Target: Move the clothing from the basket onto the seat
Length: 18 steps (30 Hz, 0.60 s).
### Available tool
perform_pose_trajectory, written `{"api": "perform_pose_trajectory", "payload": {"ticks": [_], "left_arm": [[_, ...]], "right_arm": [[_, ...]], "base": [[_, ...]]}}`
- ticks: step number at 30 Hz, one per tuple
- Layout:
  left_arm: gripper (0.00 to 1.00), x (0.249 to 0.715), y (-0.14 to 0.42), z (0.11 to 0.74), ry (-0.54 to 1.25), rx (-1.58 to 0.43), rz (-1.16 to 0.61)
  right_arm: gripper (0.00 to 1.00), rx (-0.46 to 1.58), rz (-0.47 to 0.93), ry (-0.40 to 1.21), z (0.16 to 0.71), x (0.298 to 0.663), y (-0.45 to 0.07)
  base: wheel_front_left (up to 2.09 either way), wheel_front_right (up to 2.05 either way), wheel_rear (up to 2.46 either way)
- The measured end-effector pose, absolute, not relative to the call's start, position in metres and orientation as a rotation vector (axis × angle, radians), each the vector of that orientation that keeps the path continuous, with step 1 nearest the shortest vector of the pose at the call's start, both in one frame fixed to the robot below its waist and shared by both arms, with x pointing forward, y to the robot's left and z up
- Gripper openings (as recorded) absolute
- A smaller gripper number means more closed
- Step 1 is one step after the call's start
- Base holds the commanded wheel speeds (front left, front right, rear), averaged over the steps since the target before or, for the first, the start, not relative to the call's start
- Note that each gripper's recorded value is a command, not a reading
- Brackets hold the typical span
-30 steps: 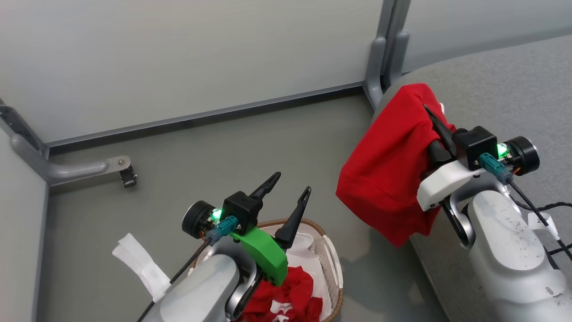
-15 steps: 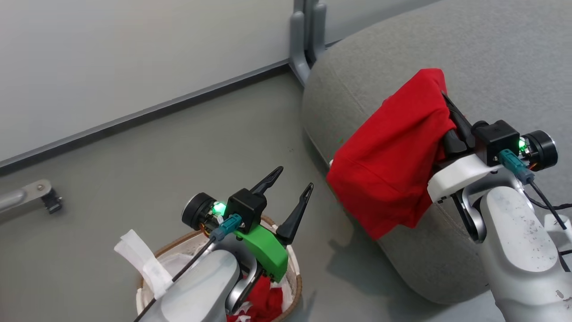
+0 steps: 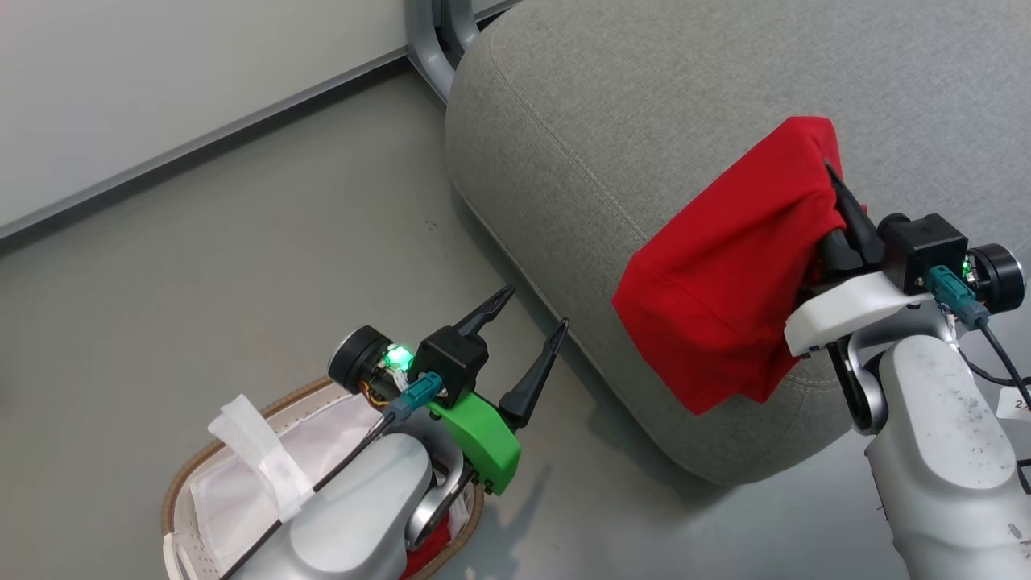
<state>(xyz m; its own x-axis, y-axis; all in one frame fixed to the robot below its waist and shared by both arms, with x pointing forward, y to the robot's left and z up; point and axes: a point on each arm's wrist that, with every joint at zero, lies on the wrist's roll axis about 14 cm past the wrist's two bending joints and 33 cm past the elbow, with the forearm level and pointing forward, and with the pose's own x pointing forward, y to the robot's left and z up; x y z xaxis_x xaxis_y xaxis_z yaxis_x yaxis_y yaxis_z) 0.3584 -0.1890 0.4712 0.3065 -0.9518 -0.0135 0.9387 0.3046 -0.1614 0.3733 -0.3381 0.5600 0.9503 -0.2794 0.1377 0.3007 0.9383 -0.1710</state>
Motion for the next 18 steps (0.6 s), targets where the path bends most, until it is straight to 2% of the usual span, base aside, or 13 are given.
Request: {"api": "perform_pose_trajectory", "payload": {"ticks": [7, 18], "left_arm": [[1.00, 0.379, -0.186, 0.464, 0.102, -0.139, -1.239], [1.00, 0.424, -0.165, 0.459, 0.051, -0.155, -1.154]], "right_arm": [[0.00, -0.183, -0.338, -0.091, 0.561, 0.400, -0.364], [0.00, -0.279, -0.342, -0.193, 0.644, 0.497, -0.403]], "base": [[0.00, 0.00, 0.00], [0.00, 0.00, 0.00]]}}
